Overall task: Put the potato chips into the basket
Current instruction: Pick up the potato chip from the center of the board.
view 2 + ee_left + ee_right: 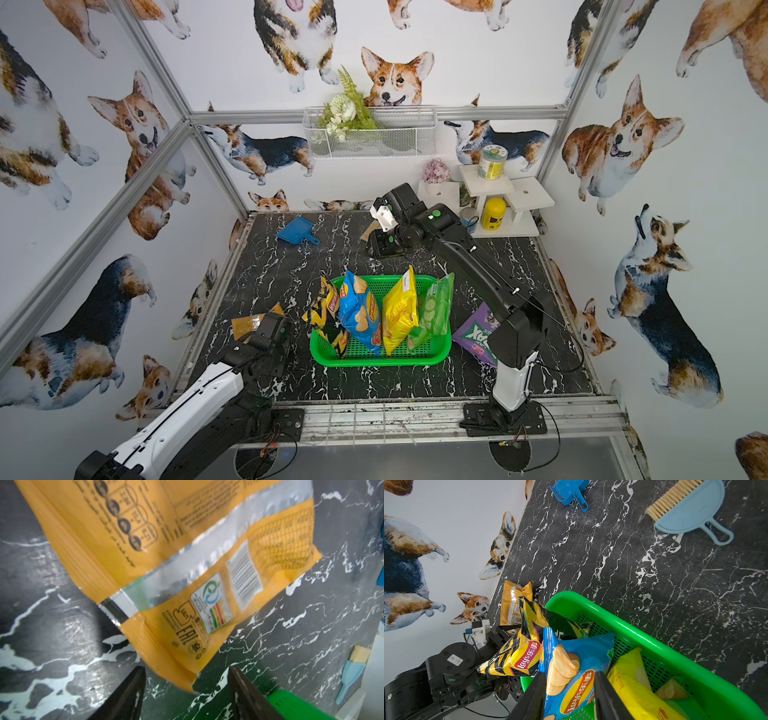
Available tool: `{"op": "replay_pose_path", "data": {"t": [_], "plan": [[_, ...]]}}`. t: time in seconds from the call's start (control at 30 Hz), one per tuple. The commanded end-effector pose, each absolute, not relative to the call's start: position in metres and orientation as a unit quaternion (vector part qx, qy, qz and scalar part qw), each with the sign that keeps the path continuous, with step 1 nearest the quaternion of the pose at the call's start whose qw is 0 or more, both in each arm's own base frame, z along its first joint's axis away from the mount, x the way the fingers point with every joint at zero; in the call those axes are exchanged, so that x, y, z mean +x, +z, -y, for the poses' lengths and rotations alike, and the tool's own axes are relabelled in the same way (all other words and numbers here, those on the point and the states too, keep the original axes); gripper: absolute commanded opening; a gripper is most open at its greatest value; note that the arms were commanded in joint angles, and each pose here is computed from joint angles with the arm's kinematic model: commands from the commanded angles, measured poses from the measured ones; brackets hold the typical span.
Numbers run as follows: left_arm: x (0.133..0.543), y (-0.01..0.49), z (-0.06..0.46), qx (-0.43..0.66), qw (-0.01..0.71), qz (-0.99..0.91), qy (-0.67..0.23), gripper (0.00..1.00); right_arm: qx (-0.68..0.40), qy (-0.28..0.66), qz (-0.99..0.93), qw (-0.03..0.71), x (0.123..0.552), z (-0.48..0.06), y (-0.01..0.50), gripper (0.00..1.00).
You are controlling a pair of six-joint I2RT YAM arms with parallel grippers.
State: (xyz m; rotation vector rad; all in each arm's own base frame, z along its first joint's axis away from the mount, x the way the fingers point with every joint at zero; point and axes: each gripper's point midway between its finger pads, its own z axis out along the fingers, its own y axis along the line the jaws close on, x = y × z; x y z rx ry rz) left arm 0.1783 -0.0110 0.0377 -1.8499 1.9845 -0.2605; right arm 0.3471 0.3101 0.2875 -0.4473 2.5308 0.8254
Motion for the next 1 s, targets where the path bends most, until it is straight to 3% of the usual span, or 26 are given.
{"op": "replay_pose_path", "data": {"t": [0.0,0.1,0.37,0.43,0.97], "plan": [[0.178,0.036,-0.003,-0.670,0.226,-0.703,-0.072,0.64,-0.169,0.291,-0.916,0.217,0.346,-0.306,0.287,0.43],[0.178,0.032,-0.007,-0.671,0.229,-0.703,-0.067,0.54,-0.171,0.290,-0.917,0.216,0.346,-0.304,0.287,0.43],[0.190,0.050,-0.016,-0.655,0.253,-0.710,-0.054,0.15,-0.170,0.292,-0.916,0.217,0.345,-0.299,0.286,0.43],[0.198,0.065,-0.020,-0.645,0.268,-0.714,-0.050,0.02,-0.172,0.295,-0.915,0.216,0.344,-0.300,0.285,0.43],[0.305,0.240,-0.016,-0.431,0.366,-0.825,-0.028,0.00,-0.172,0.283,-0.913,0.239,0.354,-0.293,0.289,0.41]]}}
